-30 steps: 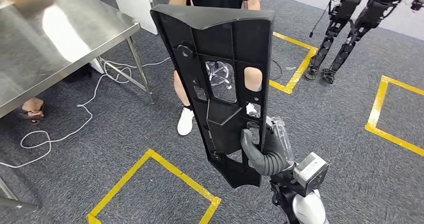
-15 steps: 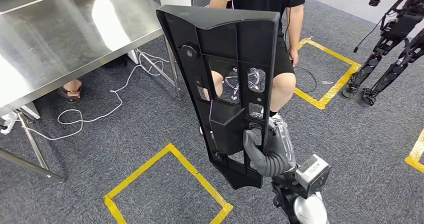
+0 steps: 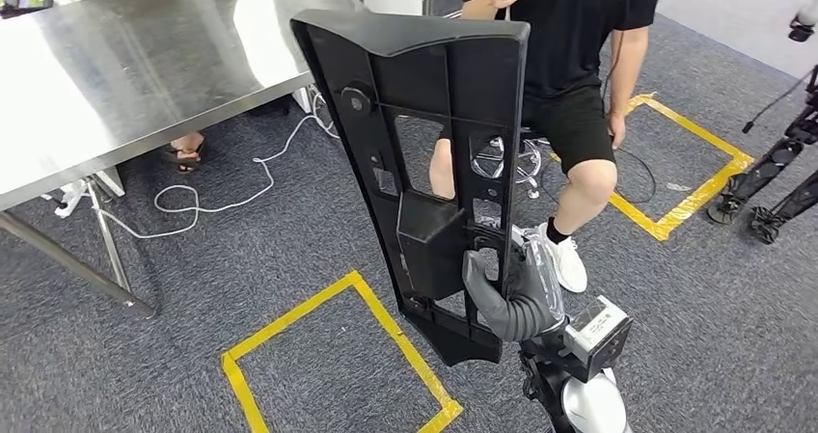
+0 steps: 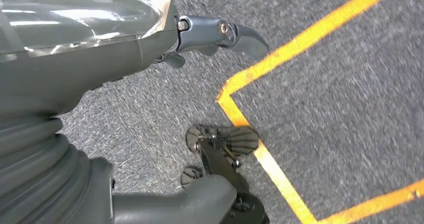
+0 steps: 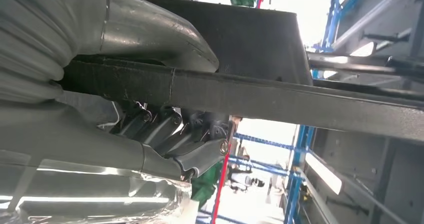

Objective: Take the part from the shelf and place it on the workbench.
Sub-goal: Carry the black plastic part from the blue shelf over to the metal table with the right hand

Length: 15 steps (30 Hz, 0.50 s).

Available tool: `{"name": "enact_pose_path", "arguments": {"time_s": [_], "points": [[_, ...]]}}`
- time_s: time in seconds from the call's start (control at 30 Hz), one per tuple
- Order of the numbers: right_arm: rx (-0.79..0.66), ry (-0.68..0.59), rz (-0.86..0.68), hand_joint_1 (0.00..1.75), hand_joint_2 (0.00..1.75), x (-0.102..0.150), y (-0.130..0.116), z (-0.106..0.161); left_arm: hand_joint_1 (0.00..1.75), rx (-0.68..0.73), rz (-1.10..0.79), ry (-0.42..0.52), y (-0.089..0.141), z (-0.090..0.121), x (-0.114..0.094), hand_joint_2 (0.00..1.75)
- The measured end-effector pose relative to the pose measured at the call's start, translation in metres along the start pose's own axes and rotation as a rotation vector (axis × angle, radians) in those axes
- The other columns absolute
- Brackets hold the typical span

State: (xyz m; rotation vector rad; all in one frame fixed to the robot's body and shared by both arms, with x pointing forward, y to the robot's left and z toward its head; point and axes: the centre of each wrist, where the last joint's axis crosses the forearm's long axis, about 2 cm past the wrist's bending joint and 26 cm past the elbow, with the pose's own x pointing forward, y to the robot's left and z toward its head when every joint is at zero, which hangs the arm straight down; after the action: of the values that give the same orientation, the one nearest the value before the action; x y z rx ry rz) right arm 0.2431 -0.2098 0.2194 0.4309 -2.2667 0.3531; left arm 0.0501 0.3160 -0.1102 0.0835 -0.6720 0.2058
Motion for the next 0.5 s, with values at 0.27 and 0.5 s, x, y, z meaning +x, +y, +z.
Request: {"name": "enact_pose_path", "arguments": {"time_s": [0.27,0.5], "points": [[-0.001,0.009,0.006,1.75,1.75,-0.0003,-0.0003,0.0026,0.00,0.000,0.015,-0.003,-0.0043,-0.0003,0.0005,1.75],[-0.002,0.007,0.010,1.75,1.75,0.0001,-0.0008,0.0015,0.00,0.007,0.019,0.001,-0.0050,0.0009,-0.0015,1.75]]}}
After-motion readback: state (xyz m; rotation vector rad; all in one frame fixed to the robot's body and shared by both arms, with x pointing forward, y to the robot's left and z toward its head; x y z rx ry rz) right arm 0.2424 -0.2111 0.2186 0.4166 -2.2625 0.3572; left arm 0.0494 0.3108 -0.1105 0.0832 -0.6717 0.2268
